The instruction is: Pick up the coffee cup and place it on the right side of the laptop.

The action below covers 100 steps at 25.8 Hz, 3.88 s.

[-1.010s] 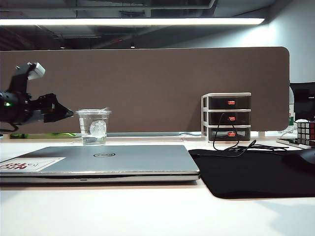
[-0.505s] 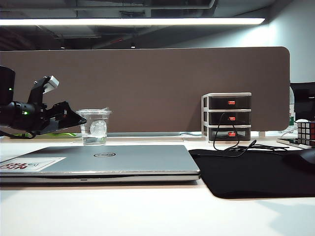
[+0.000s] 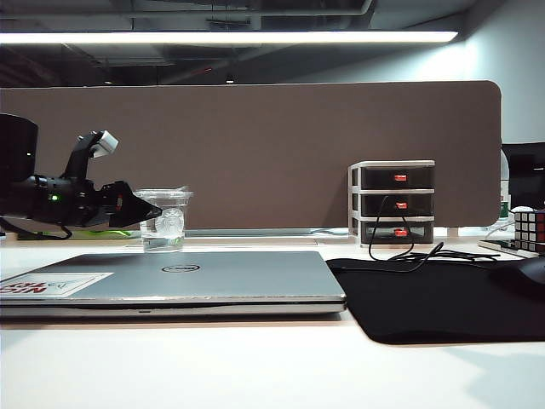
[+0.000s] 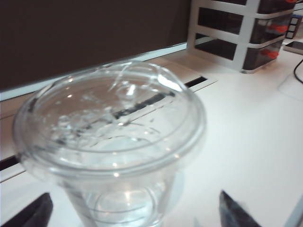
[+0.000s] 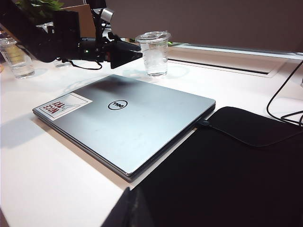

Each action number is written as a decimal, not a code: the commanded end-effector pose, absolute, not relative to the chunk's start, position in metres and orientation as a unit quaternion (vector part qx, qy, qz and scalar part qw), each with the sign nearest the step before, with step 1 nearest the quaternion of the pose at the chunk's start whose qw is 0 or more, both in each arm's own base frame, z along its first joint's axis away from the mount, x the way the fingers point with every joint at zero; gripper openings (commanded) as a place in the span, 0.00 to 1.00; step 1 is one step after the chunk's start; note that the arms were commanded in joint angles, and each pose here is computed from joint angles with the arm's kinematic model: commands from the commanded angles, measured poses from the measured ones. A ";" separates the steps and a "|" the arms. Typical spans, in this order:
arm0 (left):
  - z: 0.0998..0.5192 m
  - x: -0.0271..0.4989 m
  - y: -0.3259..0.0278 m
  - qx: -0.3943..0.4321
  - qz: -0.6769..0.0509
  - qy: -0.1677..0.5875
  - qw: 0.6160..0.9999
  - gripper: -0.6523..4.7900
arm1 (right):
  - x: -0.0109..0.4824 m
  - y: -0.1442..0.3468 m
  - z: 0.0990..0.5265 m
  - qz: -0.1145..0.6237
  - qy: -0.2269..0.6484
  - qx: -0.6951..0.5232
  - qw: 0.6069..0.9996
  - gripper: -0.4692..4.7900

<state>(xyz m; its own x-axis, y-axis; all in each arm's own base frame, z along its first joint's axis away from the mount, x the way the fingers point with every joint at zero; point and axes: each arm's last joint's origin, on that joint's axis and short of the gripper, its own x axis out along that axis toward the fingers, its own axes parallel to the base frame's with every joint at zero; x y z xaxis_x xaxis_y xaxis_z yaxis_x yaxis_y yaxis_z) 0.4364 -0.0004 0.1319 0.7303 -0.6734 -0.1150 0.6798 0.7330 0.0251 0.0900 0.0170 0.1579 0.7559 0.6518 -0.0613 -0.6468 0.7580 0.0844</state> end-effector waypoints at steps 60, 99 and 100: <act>0.142 0.493 -0.091 0.038 -0.486 -0.054 0.872 0.72 | 0.090 0.017 0.157 0.346 0.039 0.023 0.937 0.09; 0.128 0.363 -0.348 0.049 -0.716 -0.007 0.696 0.72 | 0.090 0.017 0.157 0.348 0.039 0.023 0.937 0.09; 0.128 0.363 -0.348 0.050 -0.717 -0.005 0.696 0.72 | 0.090 0.017 0.157 0.348 0.039 0.023 0.937 0.09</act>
<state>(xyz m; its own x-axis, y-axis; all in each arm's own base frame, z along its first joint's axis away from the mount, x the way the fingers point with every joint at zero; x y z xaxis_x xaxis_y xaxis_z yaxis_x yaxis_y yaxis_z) 0.3631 -0.3477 0.1228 -0.0235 -0.9970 -0.0731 0.9981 -0.0275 0.0550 0.0901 0.0169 0.1579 0.7569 0.6507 -0.0611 -0.6467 0.7592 0.0742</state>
